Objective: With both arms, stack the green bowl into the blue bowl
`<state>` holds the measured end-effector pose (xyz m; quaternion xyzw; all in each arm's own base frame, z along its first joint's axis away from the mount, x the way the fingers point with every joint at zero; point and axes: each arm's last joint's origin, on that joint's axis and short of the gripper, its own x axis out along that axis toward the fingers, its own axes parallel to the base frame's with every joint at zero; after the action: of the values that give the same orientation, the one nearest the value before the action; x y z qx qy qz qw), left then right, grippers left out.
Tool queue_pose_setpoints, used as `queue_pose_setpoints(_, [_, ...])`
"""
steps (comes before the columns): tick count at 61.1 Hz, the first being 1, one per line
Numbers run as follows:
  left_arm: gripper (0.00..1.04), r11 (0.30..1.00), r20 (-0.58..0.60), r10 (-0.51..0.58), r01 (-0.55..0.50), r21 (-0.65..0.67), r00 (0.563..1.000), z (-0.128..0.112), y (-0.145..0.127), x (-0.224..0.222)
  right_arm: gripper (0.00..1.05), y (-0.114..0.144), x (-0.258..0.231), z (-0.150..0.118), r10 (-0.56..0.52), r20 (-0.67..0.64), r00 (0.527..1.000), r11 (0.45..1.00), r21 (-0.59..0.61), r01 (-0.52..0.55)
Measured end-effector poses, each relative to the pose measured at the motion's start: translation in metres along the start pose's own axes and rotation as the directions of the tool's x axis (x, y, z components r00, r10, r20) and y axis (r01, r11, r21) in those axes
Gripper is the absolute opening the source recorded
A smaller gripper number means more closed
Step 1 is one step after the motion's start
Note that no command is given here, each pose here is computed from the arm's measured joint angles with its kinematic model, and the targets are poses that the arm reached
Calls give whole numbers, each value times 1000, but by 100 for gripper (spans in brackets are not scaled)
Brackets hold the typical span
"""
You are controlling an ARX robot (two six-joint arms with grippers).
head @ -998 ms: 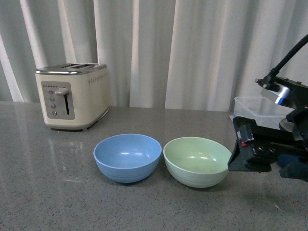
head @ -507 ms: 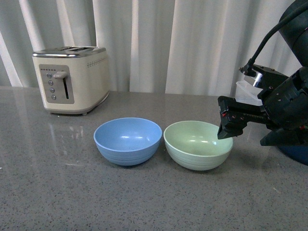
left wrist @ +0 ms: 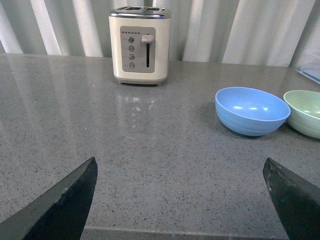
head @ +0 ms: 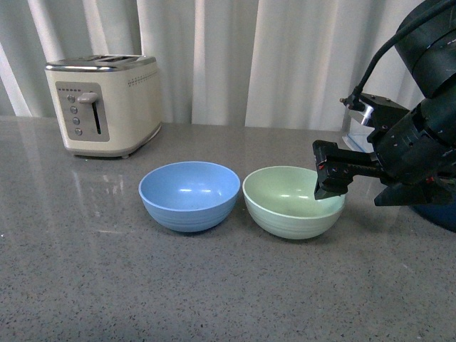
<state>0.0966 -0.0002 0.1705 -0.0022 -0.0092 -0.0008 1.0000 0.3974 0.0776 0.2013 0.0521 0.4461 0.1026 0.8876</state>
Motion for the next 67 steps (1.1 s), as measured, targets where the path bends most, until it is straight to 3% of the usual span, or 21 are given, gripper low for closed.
queue_pose_setpoints(26, [98,1000,0,0,0,0,1000,0,0,0,94,-1,18,5,-1,-4,1000,999,-34,1])
queue_pose_setpoints(62, [98,1000,0,0,0,0,1000,0,0,0,3,1,20,9,7,39,999,998,-60,-5])
queue_pose_setpoints(67, [98,1000,0,0,0,0,1000,0,0,0,1,1,20,9,11,41,999,998,-63,-8])
